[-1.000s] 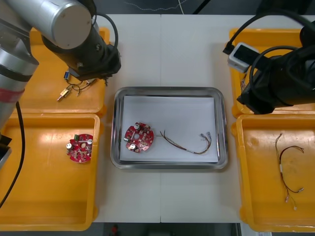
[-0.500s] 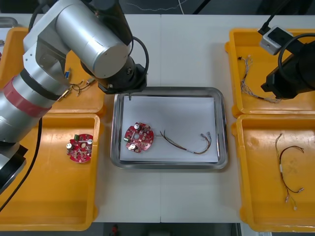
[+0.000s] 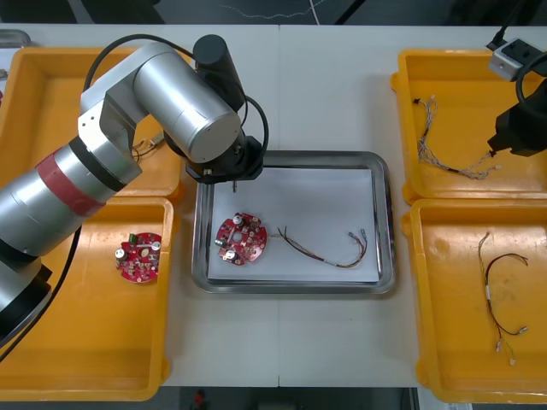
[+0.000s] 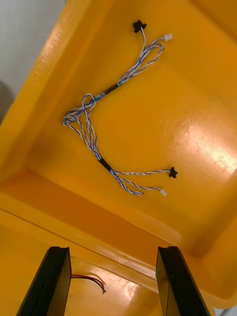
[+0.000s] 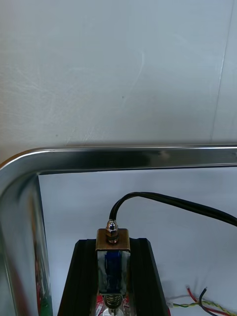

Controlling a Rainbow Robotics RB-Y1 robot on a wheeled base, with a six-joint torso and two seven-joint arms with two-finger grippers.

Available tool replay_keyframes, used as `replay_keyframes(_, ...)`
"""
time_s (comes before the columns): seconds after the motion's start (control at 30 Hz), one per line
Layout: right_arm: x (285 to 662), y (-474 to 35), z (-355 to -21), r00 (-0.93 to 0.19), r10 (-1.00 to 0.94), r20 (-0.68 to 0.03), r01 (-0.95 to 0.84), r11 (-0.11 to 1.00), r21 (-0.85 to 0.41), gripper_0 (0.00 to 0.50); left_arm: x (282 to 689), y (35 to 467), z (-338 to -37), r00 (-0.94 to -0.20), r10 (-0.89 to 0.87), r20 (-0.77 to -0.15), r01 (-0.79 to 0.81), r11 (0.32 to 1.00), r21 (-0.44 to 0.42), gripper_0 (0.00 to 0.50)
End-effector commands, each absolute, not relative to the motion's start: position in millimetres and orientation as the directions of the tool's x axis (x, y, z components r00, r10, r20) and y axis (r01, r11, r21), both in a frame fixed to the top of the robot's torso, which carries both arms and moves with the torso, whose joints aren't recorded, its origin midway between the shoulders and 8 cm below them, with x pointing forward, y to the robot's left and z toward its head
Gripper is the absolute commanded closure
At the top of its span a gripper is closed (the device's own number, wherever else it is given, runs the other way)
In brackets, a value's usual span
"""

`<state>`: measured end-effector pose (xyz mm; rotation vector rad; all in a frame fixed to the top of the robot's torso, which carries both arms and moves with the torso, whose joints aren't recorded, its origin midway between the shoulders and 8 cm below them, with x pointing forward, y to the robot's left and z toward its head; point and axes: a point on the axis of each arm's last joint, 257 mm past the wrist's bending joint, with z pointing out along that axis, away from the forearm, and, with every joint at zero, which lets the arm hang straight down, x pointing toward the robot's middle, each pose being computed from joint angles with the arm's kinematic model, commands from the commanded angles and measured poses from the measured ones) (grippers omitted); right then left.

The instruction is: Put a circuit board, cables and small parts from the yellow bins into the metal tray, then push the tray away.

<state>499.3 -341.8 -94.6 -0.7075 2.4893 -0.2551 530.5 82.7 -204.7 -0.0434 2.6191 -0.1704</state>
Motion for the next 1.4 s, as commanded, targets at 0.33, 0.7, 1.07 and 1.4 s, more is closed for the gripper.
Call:
replay_keyframes(0.33,518.7,-391.0,-71.3,-0.697,-0.629,-0.343,-0.515,0.773,-0.371,0.0,522.6,64.7,-216.3,-0.877,-0.047,-0.478,0.017,0.992,-0.128,0.493)
replay_keyframes(0.7,540.6,-389.4,-77.7,-0.575,-0.773,-0.267,-0.635,0.628,-0.449,0.0,522.8,65.3,-216.2,-0.876,-0.051,-0.479,0.012,0.992,-0.129,0.0)
replay_keyframes(1.07,567.0,-390.3,-108.8,-0.477,-0.85,-0.223,-0.702,0.522,-0.485,0.0,520.8,59.3,-196.4,-0.866,-0.066,-0.495,0.014,0.988,-0.157,0.0)
replay_keyframes(1.4,580.2,-381.7,-138.2,-0.441,-0.869,-0.225,-0.73,0.493,-0.473,0.0,505.8,69.0,-142.2,-0.85,-0.054,-0.523,0.038,0.986,-0.163,0.0)
